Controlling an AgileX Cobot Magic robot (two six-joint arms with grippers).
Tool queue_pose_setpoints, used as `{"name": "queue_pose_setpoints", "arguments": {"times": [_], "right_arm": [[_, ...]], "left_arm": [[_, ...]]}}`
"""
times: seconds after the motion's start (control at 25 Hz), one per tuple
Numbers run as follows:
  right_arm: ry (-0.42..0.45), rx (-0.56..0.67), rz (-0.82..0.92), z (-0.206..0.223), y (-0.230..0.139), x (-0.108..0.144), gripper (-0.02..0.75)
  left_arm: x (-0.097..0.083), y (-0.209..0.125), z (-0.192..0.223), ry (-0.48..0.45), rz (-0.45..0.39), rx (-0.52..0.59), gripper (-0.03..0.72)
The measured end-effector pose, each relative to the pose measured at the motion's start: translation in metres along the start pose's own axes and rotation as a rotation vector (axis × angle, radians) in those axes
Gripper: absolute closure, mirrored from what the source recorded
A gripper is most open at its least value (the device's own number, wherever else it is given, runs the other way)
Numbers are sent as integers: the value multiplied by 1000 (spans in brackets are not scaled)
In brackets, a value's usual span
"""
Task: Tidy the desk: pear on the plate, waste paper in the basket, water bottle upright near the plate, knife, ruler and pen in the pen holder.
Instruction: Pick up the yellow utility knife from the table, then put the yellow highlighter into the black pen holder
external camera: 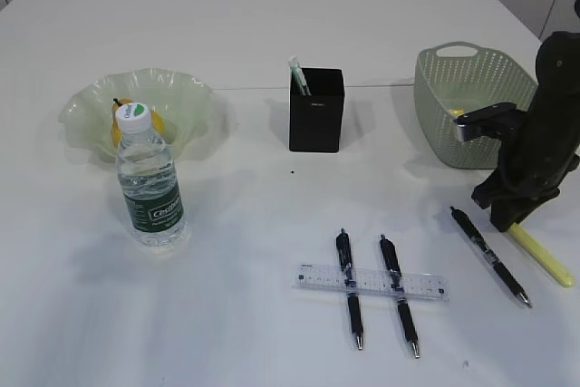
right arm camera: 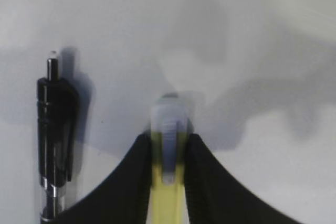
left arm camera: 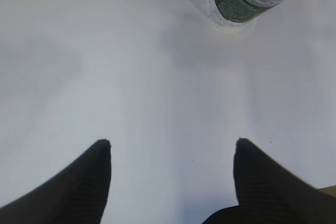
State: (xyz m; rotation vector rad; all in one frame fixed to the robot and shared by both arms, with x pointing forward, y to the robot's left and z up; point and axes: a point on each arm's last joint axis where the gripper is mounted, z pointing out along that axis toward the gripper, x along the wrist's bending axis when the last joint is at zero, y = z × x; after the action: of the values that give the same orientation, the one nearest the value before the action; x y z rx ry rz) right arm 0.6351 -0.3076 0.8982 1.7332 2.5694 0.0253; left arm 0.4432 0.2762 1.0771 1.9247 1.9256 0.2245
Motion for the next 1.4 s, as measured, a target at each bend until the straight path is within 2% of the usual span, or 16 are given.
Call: {"name": "queue_pose_setpoints", "arguments": {"times": [0.52, 0.72, 0.92, 1.16, 1.4], "right_arm": [[5, 4, 6, 0, 1, 0, 615], [17, -27, 24, -15, 1, 2, 615], [39, -109, 57, -54, 6, 4, 615], [84, -280, 77, -115, 21, 9, 615], [161, -459, 0, -163, 42, 34, 615]], "left_arm": [[0, 0, 0, 0, 0, 0, 171], [0, 0, 0, 0, 0, 0, 173], [0, 1, 0, 0, 0, -8, 176], [0, 1, 0, 0, 0, -15, 178], [0, 0, 0, 0, 0, 1, 178]]}}
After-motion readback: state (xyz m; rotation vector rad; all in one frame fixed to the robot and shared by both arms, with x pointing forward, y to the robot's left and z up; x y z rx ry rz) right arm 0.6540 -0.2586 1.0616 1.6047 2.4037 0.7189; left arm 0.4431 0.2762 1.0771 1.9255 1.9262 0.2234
